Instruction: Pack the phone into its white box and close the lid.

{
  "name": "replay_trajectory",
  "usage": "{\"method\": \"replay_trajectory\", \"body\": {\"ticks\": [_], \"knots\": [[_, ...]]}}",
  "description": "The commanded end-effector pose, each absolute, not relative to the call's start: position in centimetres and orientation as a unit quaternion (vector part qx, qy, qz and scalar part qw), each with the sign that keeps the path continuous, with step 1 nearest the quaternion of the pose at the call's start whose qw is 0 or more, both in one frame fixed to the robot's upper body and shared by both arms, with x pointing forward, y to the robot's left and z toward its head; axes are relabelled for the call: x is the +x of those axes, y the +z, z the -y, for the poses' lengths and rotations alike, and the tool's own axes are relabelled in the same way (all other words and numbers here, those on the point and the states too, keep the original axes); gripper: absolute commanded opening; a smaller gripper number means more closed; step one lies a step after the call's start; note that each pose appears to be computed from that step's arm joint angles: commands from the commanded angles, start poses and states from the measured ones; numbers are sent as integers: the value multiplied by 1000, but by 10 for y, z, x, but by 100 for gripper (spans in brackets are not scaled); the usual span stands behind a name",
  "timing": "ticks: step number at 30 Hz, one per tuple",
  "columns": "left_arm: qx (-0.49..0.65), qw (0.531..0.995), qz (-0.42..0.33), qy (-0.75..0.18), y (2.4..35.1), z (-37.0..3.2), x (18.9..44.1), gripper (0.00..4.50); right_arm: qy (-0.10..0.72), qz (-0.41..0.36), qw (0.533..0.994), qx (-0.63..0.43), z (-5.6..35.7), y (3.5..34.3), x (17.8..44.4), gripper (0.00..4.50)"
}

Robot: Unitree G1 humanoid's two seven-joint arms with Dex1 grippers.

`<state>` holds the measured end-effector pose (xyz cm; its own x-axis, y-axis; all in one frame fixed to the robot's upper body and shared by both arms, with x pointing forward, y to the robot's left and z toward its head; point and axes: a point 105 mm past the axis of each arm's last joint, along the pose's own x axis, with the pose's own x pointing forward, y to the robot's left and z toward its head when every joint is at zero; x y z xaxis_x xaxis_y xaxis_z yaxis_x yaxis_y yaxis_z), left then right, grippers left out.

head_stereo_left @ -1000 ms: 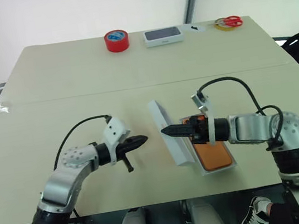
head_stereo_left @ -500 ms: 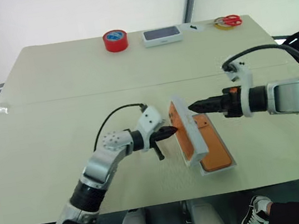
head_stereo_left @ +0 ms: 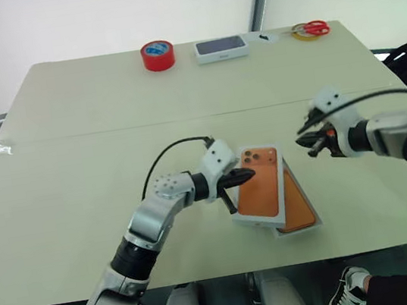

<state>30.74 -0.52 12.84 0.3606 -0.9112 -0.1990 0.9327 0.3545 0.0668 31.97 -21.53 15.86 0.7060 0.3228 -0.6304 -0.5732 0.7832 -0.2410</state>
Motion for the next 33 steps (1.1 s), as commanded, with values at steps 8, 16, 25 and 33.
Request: {"method": "replay_trajectory", "body": {"ticks": [8, 16, 25, 33], "knots": [[130, 847, -119, -501, 124, -36, 324, 0, 316, -272, 870, -264, 195, 153, 309, 3], [161, 796, -150, -564, 104, -13, 308, 0, 349, -269, 856, -271, 180, 148, 302, 3], [149, 742, -138, -639, 110, 15, 283, 0, 373, -277, 840, -282, 181, 148, 292, 3], [146, 727, -125, -659, 117, 26, 278, 0, 380, -289, 830, -288, 187, 143, 285, 3]]}}
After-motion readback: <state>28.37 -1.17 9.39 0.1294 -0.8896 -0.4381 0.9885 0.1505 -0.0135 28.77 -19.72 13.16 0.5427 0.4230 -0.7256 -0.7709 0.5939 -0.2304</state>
